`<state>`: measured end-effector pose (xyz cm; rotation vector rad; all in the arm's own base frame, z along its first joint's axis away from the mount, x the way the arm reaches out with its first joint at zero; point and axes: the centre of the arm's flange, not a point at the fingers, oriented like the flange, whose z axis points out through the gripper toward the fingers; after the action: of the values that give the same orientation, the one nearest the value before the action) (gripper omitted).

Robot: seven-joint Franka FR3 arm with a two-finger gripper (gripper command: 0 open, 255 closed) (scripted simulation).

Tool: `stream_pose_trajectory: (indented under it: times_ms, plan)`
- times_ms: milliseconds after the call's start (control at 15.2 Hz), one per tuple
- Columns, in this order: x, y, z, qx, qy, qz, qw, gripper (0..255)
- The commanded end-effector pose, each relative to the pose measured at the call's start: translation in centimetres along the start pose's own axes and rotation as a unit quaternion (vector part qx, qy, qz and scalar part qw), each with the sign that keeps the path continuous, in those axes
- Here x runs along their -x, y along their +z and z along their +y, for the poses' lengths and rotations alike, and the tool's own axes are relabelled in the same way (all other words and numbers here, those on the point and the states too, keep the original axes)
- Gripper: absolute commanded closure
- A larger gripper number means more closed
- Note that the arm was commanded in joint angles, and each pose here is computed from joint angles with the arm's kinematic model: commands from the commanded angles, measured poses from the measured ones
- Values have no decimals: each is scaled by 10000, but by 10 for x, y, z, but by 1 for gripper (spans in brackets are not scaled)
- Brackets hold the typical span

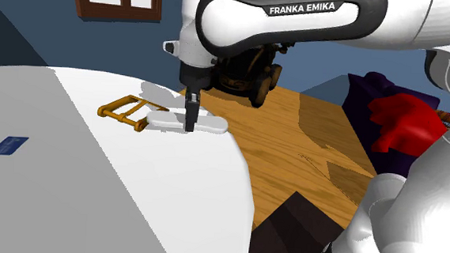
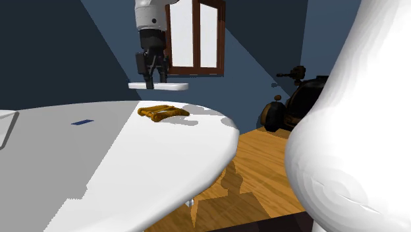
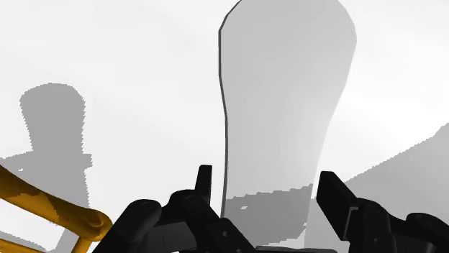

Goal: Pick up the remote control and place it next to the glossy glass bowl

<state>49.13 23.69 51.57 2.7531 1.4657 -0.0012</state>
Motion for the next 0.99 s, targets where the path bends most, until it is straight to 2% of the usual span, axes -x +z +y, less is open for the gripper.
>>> stream_pose_trajectory:
  times_ms: [0, 924]
  plan:
    - [-20, -2, -19, 0, 5, 3, 10000, 255]
    - [-163, -7, -136, 0, 5, 3, 10000, 255]
